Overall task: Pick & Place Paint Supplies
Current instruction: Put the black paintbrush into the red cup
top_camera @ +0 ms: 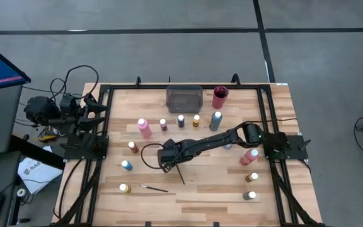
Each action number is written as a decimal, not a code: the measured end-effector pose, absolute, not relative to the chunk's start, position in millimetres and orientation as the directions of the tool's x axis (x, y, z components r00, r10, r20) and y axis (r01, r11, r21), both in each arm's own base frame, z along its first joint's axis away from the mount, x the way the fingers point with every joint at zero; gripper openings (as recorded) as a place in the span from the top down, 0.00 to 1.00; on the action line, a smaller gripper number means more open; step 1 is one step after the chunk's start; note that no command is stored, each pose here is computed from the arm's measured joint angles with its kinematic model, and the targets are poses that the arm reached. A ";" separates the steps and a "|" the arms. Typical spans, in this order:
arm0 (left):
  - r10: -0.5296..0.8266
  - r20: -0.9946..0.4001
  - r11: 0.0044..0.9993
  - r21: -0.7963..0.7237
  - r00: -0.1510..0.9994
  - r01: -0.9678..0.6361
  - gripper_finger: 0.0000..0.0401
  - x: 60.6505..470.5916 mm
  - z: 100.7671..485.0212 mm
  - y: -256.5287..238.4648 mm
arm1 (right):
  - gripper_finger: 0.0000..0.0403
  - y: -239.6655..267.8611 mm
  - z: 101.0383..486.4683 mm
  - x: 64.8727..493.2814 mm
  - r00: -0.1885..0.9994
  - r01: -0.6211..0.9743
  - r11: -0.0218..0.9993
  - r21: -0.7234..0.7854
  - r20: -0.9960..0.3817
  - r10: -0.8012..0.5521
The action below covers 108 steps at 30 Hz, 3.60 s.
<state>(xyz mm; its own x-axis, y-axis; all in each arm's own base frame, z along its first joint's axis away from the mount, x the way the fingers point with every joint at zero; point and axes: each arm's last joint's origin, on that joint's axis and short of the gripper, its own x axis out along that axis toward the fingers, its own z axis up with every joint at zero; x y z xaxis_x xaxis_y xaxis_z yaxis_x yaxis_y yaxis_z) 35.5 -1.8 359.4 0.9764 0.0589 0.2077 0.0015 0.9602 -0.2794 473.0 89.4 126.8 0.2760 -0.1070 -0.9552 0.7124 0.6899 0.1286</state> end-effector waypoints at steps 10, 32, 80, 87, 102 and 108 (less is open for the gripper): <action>0.060 0.207 0.961 -0.276 0.976 0.000 0.44 35.5 359.3 -1.8 | 0.75 89.9 126.5 470.6 0.255 0.729 0.674 0.119 -0.961 -0.107; 0.060 0.207 0.961 -0.276 0.976 -0.001 0.44 35.5 359.3 -1.8 | 1.00 82.3 174.8 463.9 0.341 0.685 0.713 0.146 -0.930 -0.138; 0.264 0.184 0.937 -0.280 0.947 -0.207 0.44 34.5 359.1 4.2 | 1.00 -146.5 233.1 198.6 0.465 0.877 0.452 0.162 -0.052 -0.884; 0.271 0.183 0.935 -0.281 0.945 -0.214 0.44 34.5 359.1 4.4 | 1.00 -138.8 249.2 203.1 0.541 0.798 0.542 0.264 0.082 -0.837; 0.292 0.179 0.929 -0.285 0.939 -0.235 0.44 34.4 358.9 5.0 | 1.00 -157.3 223.4 209.4 0.444 0.887 0.441 0.138 0.007 -0.896; 0.296 0.179 0.929 -0.282 0.938 -0.240 0.44 34.3 359.0 5.1 | 0.97 -157.9 218.2 214.5 0.446 0.888 0.444 0.119 0.012 -0.895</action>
